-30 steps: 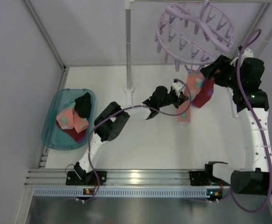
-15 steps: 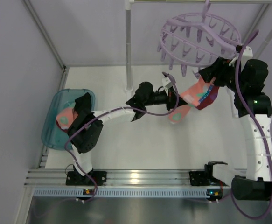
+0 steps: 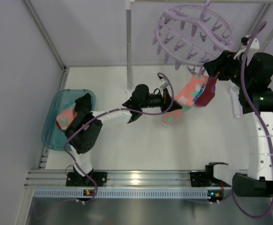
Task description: Remove the socks clipped to the hanger
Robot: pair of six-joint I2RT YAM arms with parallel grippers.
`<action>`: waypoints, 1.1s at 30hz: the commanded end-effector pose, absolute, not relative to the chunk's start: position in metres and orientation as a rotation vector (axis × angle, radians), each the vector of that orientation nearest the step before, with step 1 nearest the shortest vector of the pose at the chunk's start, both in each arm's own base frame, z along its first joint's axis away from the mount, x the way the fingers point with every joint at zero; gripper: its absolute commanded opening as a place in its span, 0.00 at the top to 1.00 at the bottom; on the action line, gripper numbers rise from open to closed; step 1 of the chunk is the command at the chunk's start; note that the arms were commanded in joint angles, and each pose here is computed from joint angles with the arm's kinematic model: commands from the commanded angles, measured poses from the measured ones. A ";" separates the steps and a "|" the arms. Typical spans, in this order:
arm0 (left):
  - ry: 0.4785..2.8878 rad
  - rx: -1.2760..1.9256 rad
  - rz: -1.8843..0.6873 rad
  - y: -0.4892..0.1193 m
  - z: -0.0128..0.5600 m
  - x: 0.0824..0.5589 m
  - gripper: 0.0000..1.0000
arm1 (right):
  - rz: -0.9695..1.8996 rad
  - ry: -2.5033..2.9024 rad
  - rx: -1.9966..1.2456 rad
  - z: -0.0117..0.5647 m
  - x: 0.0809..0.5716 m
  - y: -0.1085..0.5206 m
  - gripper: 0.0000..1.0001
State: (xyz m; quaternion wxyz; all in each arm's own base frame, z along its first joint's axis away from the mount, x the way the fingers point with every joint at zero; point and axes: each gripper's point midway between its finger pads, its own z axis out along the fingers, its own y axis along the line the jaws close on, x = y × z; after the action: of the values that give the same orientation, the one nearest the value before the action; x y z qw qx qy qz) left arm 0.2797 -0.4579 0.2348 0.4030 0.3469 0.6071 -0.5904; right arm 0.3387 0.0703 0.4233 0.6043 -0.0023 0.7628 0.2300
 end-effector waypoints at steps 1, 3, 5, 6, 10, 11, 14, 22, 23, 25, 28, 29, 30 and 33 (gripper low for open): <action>1.418 0.844 -1.501 -0.454 0.279 0.274 1.00 | 0.490 1.756 -0.012 0.434 0.335 0.066 0.46; 1.411 0.830 -1.496 -0.452 0.285 0.272 1.00 | 0.487 1.756 -0.010 0.431 0.336 0.066 0.46; 1.408 0.827 -1.489 -0.451 0.286 0.271 1.00 | 0.487 1.756 -0.010 0.430 0.335 0.066 0.46; 1.404 0.827 -1.486 -0.450 0.288 0.270 1.00 | 0.487 1.753 -0.010 0.430 0.335 0.066 0.46; 1.408 0.818 -1.481 -0.449 0.287 0.269 1.00 | 0.484 1.743 -0.042 0.427 0.338 0.068 0.46; 1.406 0.819 -1.485 -0.450 0.288 0.268 1.00 | 0.481 1.748 -0.040 0.425 0.338 0.068 0.47; 1.401 0.820 -1.484 -0.449 0.290 0.268 1.00 | 0.471 1.757 -0.032 0.421 0.340 0.066 0.48; 1.415 0.826 -1.496 -0.453 0.285 0.268 1.00 | 0.428 1.735 -0.090 0.412 0.334 0.083 0.48; 1.416 0.827 -1.497 -0.453 0.284 0.267 1.00 | 0.429 1.736 -0.095 0.412 0.334 0.085 0.48; 1.414 0.828 -1.498 -0.453 0.285 0.266 1.00 | 0.419 1.736 -0.092 0.411 0.336 0.084 0.48; 1.414 0.829 -1.500 -0.454 0.285 0.265 1.00 | 0.390 1.711 -0.074 0.410 0.338 0.081 0.48; 1.413 0.831 -1.501 -0.454 0.285 0.264 1.00 | 0.391 1.707 -0.076 0.409 0.339 0.082 0.48; 1.411 0.832 -1.502 -0.454 0.286 0.263 1.00 | 0.386 1.699 -0.078 0.409 0.339 0.082 0.48; 1.407 0.836 -1.507 -0.456 0.287 0.261 1.00 | 0.360 1.673 -0.070 0.407 0.342 0.081 0.49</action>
State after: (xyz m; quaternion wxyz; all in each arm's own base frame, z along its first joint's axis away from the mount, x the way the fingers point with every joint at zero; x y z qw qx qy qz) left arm 0.2676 -0.4566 0.2556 0.4153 0.3311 0.6036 -0.5946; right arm 0.3398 0.0817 0.3831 0.6072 -0.0243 0.7748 0.1743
